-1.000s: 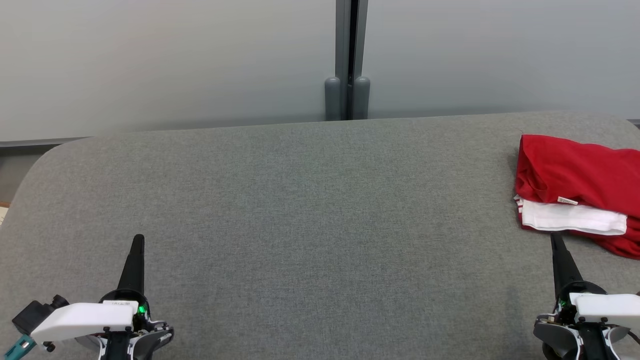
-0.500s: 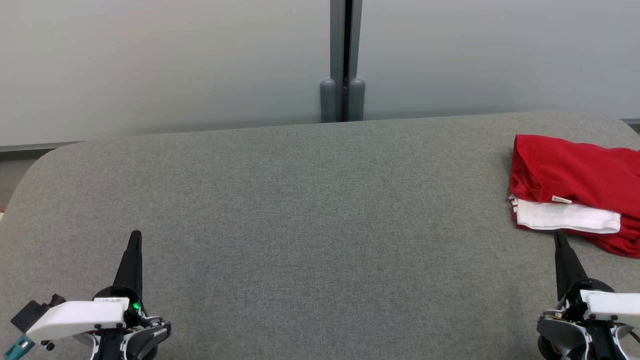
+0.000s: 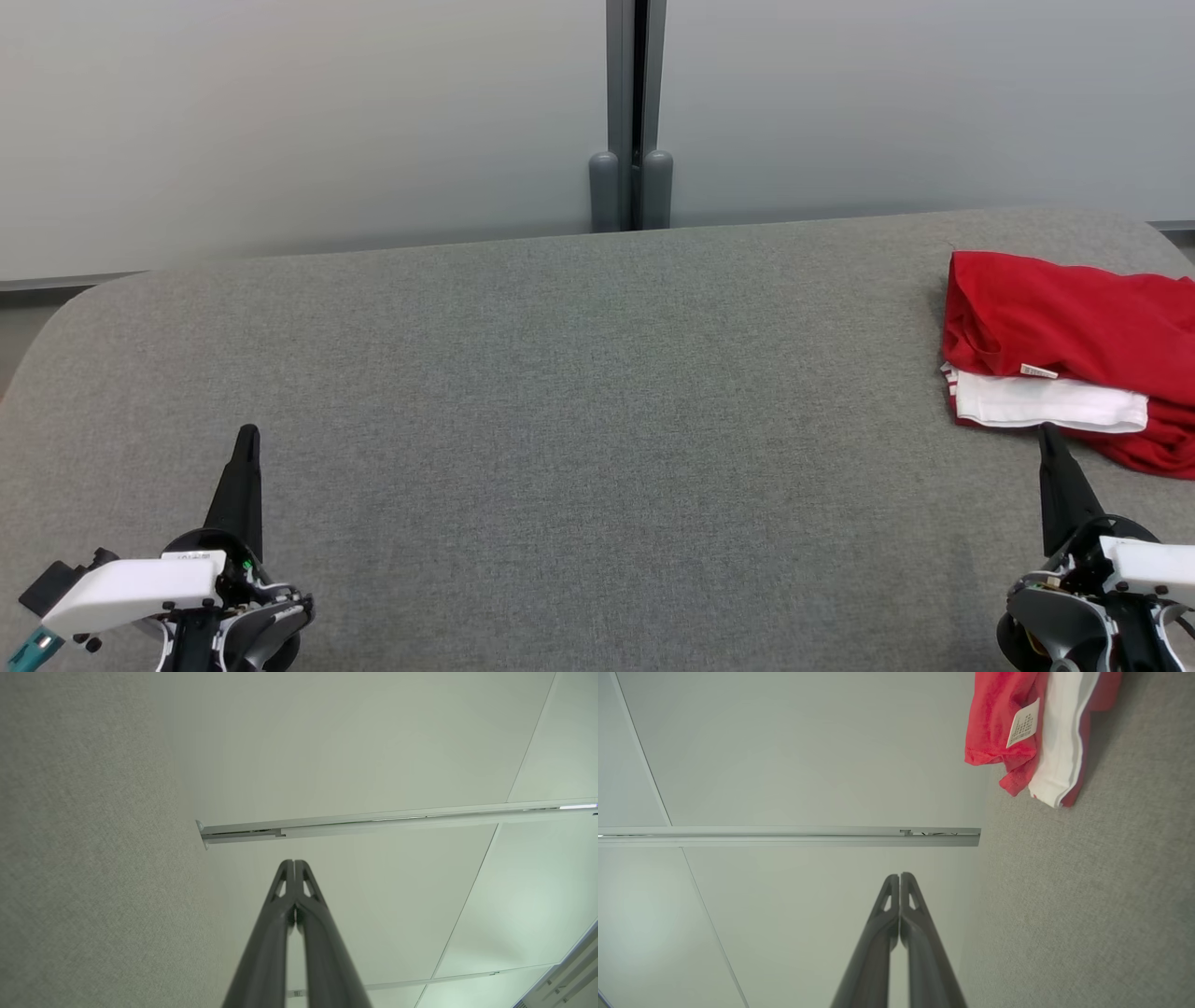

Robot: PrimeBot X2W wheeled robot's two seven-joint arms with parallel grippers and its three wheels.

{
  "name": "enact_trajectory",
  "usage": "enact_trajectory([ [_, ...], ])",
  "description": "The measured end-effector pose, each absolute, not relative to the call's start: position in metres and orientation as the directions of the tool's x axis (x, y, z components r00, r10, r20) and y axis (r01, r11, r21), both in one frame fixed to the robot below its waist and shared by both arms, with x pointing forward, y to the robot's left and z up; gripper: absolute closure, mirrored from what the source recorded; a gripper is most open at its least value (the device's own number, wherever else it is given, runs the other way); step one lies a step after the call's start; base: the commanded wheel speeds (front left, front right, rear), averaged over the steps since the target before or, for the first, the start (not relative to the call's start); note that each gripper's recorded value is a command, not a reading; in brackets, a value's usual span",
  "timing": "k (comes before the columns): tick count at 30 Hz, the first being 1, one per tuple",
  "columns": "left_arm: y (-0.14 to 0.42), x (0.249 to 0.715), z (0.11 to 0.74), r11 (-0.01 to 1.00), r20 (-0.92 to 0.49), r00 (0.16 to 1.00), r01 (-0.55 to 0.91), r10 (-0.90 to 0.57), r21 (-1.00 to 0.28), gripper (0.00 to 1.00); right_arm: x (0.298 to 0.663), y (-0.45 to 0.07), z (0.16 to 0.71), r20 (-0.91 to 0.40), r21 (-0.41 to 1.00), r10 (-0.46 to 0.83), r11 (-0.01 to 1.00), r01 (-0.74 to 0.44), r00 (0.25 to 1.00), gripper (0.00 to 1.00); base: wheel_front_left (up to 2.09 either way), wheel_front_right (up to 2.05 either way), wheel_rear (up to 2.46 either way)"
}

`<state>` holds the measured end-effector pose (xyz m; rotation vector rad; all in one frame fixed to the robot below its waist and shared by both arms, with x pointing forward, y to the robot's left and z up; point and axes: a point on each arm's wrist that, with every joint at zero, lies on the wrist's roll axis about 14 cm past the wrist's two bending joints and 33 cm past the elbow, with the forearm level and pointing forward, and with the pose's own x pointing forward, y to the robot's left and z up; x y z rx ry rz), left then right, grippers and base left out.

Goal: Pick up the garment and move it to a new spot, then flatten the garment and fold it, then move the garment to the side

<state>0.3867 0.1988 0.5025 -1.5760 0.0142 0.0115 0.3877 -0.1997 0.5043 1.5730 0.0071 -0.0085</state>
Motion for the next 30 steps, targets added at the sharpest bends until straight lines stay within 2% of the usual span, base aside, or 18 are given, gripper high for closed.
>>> enact_trajectory([
  [30,0.1992,0.3872,0.5038,-0.006,-0.011,1.0,-0.011,-0.002,-1.0,1.0,0.3877,-0.1996,0.5043,-0.009,1.0,0.0,-0.006,0.009,1.0,1.0,0.0,0.0,0.0],
])
